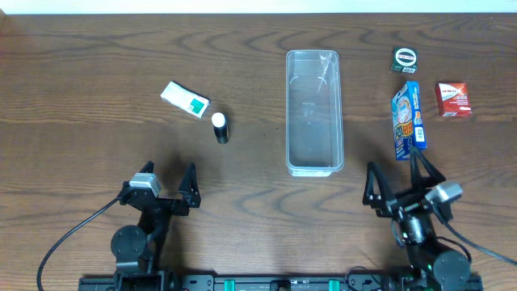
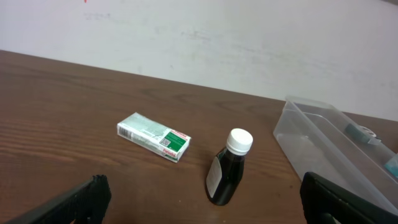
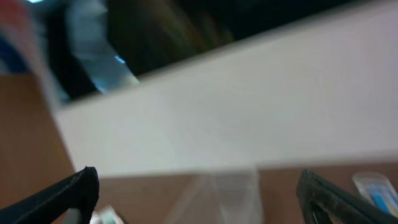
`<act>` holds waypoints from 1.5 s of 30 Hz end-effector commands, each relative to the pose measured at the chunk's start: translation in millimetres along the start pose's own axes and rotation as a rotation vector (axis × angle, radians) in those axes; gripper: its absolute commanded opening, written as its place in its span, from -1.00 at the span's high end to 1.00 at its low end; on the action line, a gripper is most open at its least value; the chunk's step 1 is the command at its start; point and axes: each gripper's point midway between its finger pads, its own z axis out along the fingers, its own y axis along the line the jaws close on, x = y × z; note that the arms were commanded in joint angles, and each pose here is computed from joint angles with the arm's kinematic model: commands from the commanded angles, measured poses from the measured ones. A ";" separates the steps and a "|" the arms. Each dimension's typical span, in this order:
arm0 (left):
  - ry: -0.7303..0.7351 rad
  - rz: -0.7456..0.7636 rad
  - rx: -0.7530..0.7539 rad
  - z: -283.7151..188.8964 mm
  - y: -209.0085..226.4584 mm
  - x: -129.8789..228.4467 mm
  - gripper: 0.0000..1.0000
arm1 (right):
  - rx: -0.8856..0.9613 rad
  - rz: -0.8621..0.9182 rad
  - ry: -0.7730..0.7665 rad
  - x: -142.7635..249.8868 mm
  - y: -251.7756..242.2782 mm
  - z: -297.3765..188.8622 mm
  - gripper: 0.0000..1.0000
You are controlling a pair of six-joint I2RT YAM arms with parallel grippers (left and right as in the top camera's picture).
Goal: Pack container
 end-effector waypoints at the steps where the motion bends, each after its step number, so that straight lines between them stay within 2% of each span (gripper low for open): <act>1: 0.046 -0.015 -0.002 0.6 2.6 15.0 -0.96 | -0.045 -0.076 -0.058 -37.5 20.5 1.1 -0.98; 3: 0.046 -0.015 -0.002 0.6 2.6 15.0 -0.96 | 0.025 -0.117 -0.053 -56.8 16.5 3.6 -0.98; 6: 0.046 -0.015 -0.002 0.6 2.6 15.0 -0.96 | 0.206 -0.256 0.042 -86.3 -0.2 10.9 -0.99; 9: 0.046 -0.015 -0.002 0.6 2.6 15.0 -0.96 | 0.471 -0.357 0.179 -115.6 -34.9 20.2 -0.98; 14: 0.046 -0.015 -0.002 0.6 2.6 15.0 -0.96 | 0.578 -0.394 0.494 -118.3 -58.1 60.3 -0.99; 18: 0.046 -0.015 -0.002 0.6 2.6 15.0 -0.96 | 0.632 -0.416 0.737 -105.8 -88.7 86.3 -0.98; 21: 0.046 -0.015 -0.002 0.6 2.5 15.0 -0.96 | 0.559 -0.379 0.948 -83.2 -100.7 98.9 -0.99; 24: 0.046 -0.015 -0.002 0.6 2.6 15.0 -0.96 | 0.532 -0.306 1.093 -62.1 -117.3 102.8 -0.99; 30: 0.046 -0.015 -0.002 0.6 2.6 15.0 -0.96 | 0.609 -0.257 1.225 -24.8 -164.3 103.4 -0.99; 36: 0.046 -0.015 -0.002 0.6 2.6 15.0 -0.96 | 0.579 -0.260 1.355 12.2 -183.1 98.9 -0.98; 45: 0.046 -0.015 -0.002 0.6 2.6 15.0 -0.96 | 0.592 -0.176 1.554 76.0 -213.3 78.1 -0.98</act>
